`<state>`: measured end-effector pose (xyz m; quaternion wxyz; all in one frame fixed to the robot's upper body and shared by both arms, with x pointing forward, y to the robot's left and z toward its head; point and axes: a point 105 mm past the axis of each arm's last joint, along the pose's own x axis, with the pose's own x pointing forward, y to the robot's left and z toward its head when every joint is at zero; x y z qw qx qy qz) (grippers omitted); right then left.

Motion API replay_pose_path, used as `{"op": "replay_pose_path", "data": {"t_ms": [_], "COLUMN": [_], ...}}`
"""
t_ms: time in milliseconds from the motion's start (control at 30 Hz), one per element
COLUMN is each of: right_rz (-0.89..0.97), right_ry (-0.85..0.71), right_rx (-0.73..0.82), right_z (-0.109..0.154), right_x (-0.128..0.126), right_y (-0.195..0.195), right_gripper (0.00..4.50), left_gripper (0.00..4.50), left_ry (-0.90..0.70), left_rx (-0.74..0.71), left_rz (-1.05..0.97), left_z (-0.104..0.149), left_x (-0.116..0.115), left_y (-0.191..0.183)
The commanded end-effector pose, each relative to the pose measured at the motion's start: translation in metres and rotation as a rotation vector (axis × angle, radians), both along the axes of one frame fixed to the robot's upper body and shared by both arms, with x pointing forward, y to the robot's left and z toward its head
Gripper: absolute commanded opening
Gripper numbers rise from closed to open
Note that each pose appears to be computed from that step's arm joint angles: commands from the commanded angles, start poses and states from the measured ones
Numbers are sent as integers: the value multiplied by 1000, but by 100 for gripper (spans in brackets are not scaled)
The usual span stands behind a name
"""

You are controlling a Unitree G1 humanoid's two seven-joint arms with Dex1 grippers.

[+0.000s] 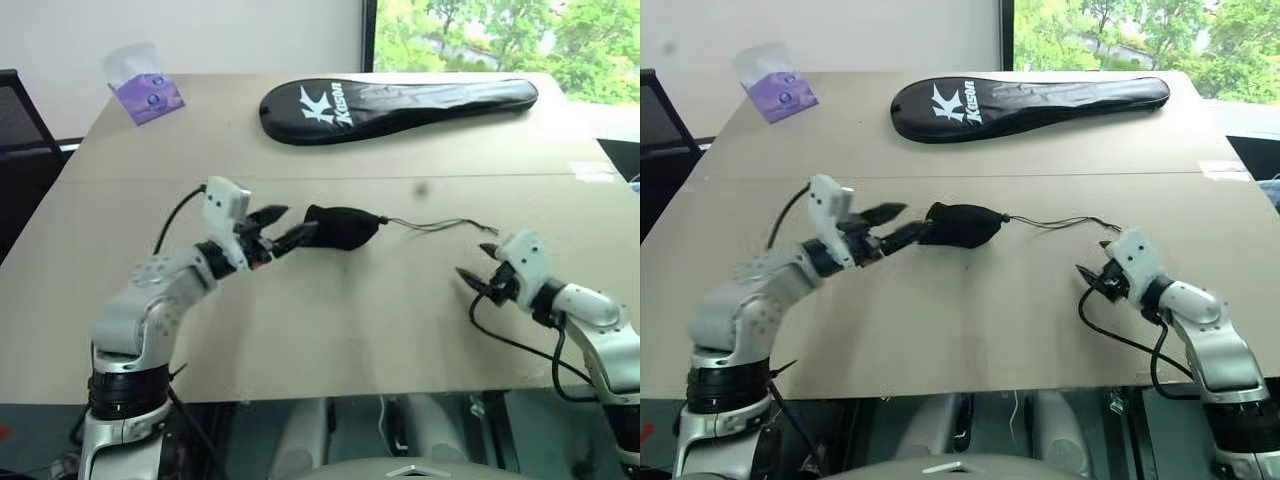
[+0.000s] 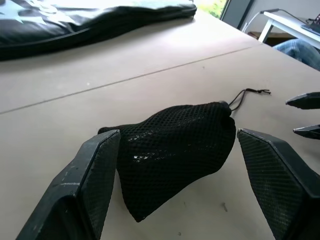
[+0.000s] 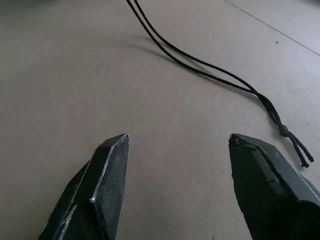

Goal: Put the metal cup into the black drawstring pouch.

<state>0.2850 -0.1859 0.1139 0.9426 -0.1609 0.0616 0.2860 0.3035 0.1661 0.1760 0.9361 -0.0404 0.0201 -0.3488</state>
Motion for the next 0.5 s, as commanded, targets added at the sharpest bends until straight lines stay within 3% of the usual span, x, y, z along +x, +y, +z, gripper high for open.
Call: {"op": "replay_pose_path", "data": {"t_ms": [33, 233, 500], "right_rz": [-45, -80, -124], "right_ry": [-76, -76, -78], "right_rx": [119, 136, 135], "right_z": [21, 21, 17], "right_x": [-38, -61, -55], "right_y": [6, 2, -12], "right_gripper": [321, 321, 321], "left_gripper": [385, 385, 385], "left_ry": [-19, 49, 51], "left_rx": [-10, 38, 43], "left_rz": [158, 239, 261], "left_z": [-10, -38, -46], "left_x": [-28, -54, -63], "left_y": [42, 65, 74]}}
